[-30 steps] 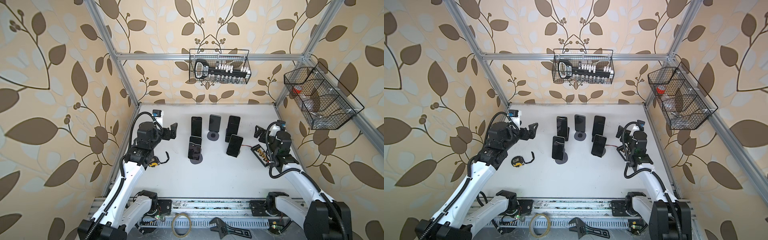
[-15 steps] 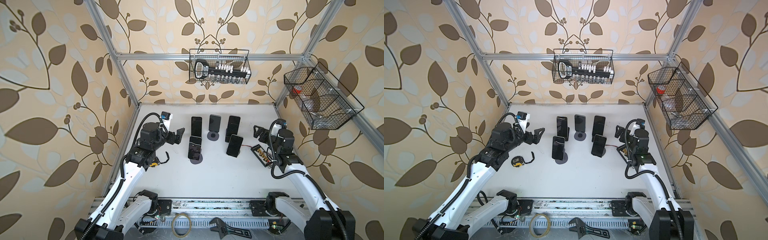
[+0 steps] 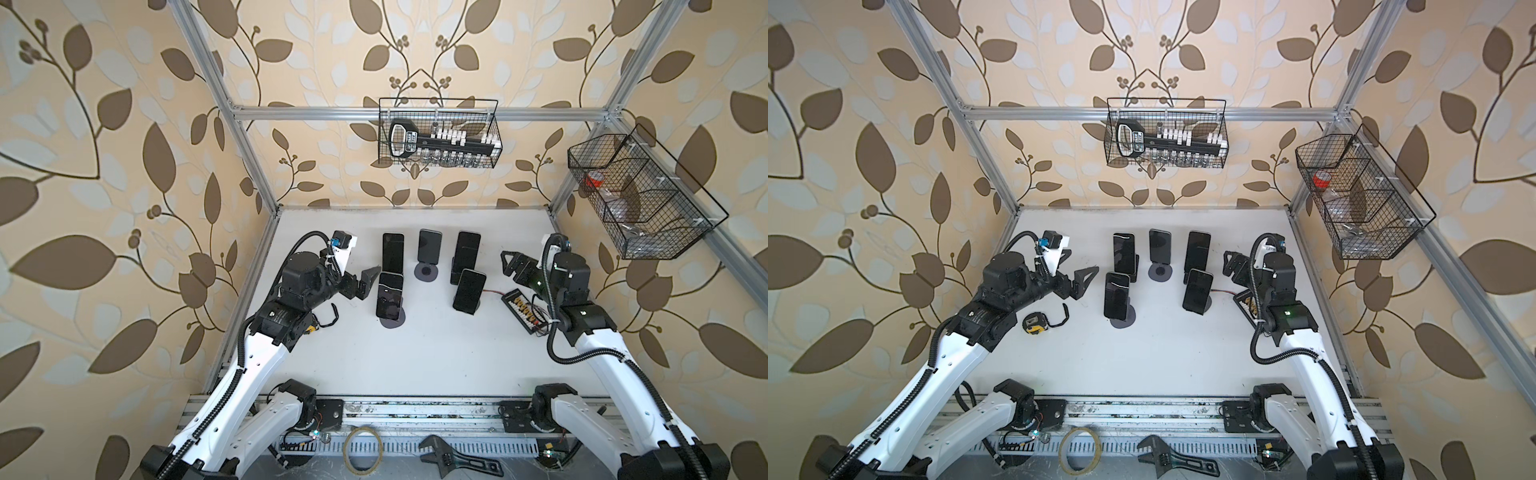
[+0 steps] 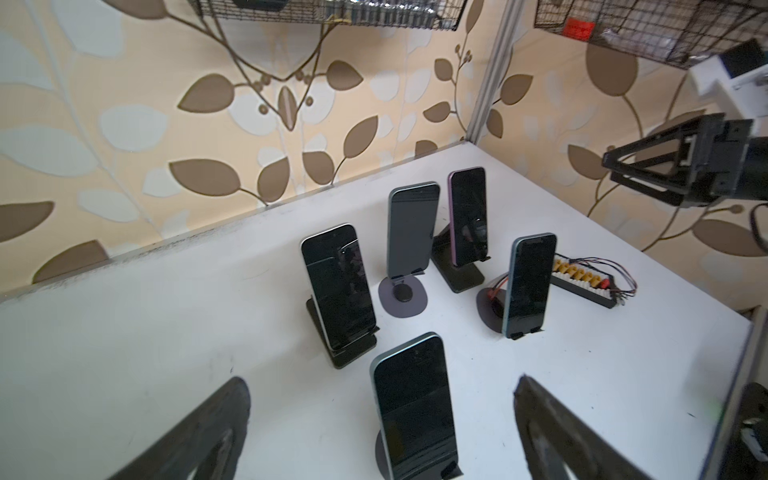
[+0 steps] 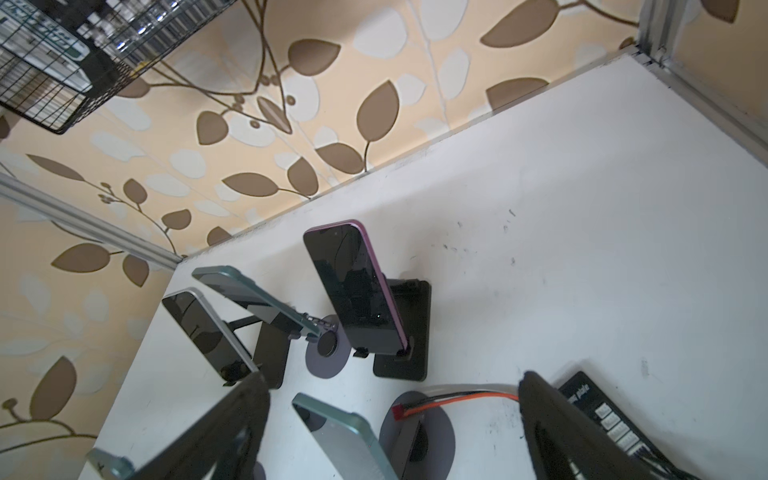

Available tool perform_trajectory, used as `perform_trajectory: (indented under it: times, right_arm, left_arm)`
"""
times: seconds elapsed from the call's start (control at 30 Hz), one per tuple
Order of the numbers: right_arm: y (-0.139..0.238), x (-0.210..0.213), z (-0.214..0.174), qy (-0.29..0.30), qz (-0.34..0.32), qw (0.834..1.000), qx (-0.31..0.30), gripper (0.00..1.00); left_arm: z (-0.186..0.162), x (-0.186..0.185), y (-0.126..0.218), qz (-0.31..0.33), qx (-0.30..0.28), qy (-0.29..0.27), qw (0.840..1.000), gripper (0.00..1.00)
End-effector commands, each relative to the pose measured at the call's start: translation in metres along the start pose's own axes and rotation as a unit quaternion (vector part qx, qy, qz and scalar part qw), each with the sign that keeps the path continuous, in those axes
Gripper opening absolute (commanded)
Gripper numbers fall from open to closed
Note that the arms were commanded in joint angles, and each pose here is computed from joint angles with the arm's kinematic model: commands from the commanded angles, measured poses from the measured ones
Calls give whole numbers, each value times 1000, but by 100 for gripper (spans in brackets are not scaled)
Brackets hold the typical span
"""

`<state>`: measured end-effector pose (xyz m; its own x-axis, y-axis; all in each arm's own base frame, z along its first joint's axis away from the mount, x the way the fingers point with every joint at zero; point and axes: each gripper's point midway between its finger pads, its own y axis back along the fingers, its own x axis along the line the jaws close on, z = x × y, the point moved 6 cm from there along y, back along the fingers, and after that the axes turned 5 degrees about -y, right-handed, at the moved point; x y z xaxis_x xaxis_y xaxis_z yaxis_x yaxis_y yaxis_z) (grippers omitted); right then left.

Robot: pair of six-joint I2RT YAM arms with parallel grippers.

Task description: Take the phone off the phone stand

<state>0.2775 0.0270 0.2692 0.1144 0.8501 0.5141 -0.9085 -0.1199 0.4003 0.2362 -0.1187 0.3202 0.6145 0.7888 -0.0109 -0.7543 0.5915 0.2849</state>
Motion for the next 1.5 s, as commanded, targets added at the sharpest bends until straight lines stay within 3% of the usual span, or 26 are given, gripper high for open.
perform_trajectory:
  times: [0.0,0.3,0.53,0.77,1.1,1.47]
  right_arm:
    - [15,8,5,-10,-6,1000,-2,93]
    - [27,30,-5,-35,21,999,18,89]
    - [31,54,-19,-1,12,1000,20,88]
    - [31,71,-41,37,-14,999,19,88]
    - [19,87,-66,67,-18,997,47,88]
    - [19,91,-86,55,-22,996,69,87]
  left_arm:
    - [13,-15,4,-49,-46,-21,998,99]
    - [15,-37,6,-122,-85,-42,988,99]
    - [2,-48,0,-147,-70,-74,984,99]
    - [-9,-70,-3,-213,-55,-113,969,99]
    - [-19,-71,-8,-210,-49,-136,967,99]
    - [-20,-75,-12,-223,-52,-159,960,98]
